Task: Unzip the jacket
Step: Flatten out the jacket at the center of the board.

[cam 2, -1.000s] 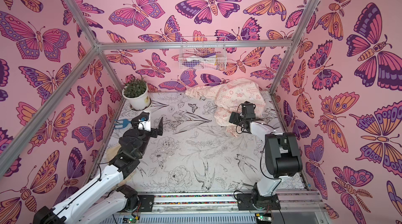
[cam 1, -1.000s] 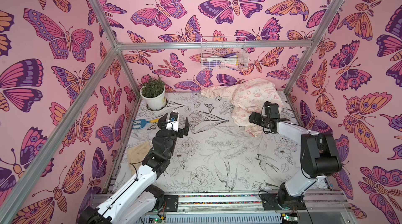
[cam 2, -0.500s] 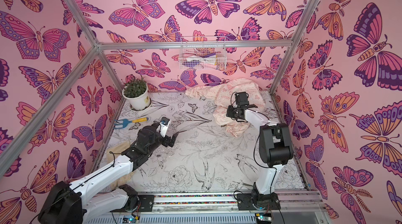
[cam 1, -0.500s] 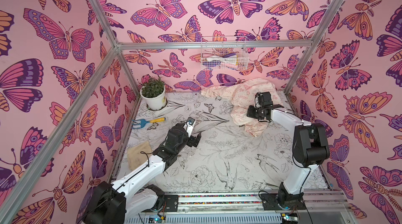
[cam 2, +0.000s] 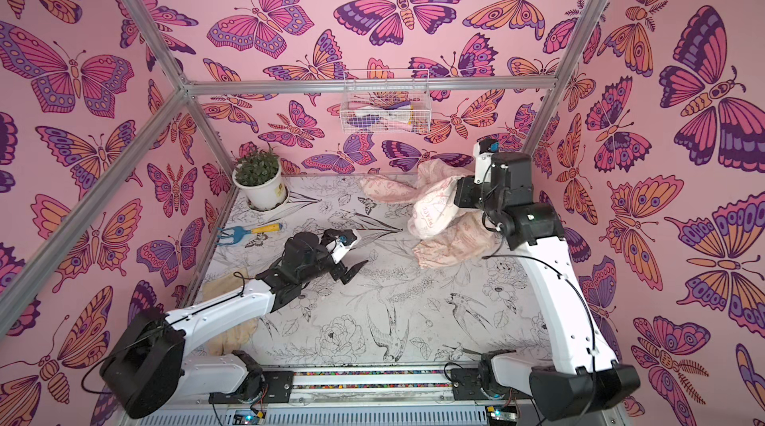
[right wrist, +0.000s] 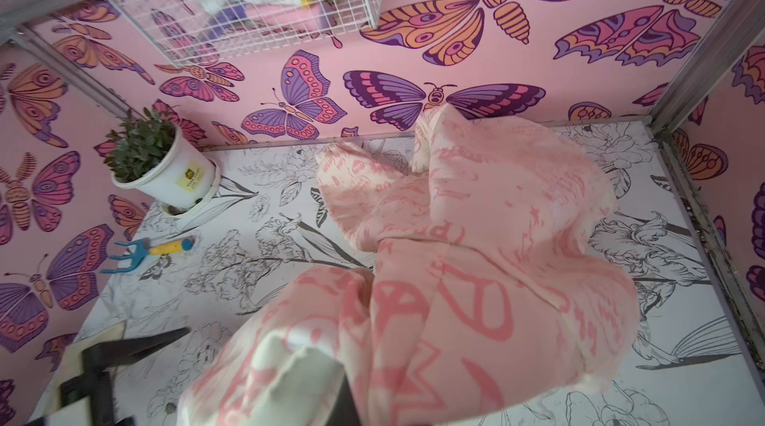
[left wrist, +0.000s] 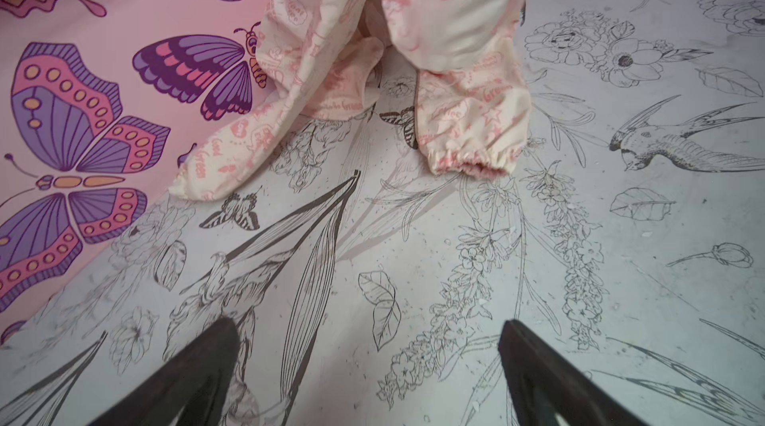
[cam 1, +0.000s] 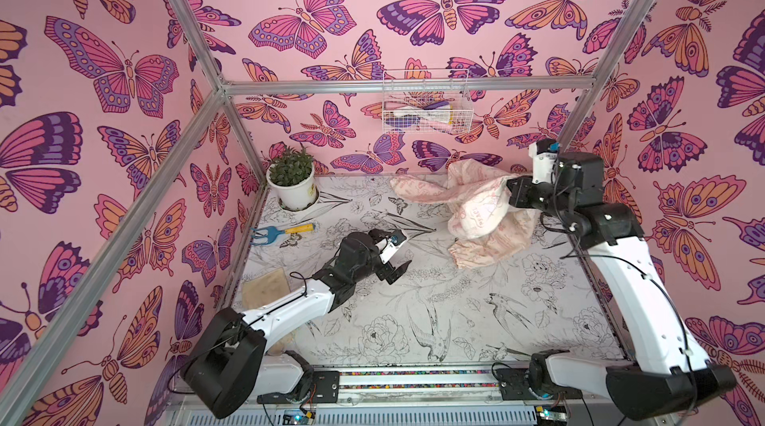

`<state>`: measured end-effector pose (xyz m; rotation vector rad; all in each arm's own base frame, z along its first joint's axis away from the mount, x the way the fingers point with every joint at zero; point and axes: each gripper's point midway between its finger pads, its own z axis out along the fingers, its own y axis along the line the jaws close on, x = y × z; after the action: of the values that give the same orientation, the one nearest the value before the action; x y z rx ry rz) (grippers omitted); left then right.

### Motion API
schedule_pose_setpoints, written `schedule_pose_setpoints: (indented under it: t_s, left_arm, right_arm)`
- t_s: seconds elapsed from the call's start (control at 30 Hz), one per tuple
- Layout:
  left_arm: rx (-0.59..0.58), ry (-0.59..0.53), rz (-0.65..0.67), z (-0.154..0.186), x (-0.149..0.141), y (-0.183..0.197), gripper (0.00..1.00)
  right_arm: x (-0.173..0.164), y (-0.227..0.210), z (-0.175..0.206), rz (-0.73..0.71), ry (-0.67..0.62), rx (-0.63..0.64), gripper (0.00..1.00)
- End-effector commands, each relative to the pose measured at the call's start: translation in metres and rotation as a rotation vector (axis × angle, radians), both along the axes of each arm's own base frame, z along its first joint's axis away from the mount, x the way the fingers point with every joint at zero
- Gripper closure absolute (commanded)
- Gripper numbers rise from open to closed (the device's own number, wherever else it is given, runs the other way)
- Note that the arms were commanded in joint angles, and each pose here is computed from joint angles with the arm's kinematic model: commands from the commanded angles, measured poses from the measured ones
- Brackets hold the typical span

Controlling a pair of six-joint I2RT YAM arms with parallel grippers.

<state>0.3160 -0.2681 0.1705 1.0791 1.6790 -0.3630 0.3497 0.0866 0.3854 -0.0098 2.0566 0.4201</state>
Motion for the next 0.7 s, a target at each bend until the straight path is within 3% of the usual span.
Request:
schedule_pose_setpoints:
  t_s: [0.0, 0.2, 0.47, 0.67]
  left_arm:
    - [-0.004, -0.056, -0.096, 0.008, 0.004, -0.019, 0.01]
    - [-0.052, -0.049, -0.165, 0.005, 0.01, -0.042, 0.02]
    - [-0.112, -0.057, -0.333, -0.006, -0.018, -0.085, 0.06]
    - [-0.167, -0.095, -0.28, -0.012, -0.001, -0.101, 0.11]
  right_arm:
    - [-0.031, 0.009, 0.027, 0.067, -0.035, 0.055, 1.0]
    - [-0.072, 0.028, 0.063, 0.2, -0.097, 0.165, 1.0]
    - [-0.09, 0.038, 0.077, 0.275, -0.106, 0.211, 1.0]
    - [-0.098, 0.055, 0.082, 0.375, -0.09, 0.281, 1.0]
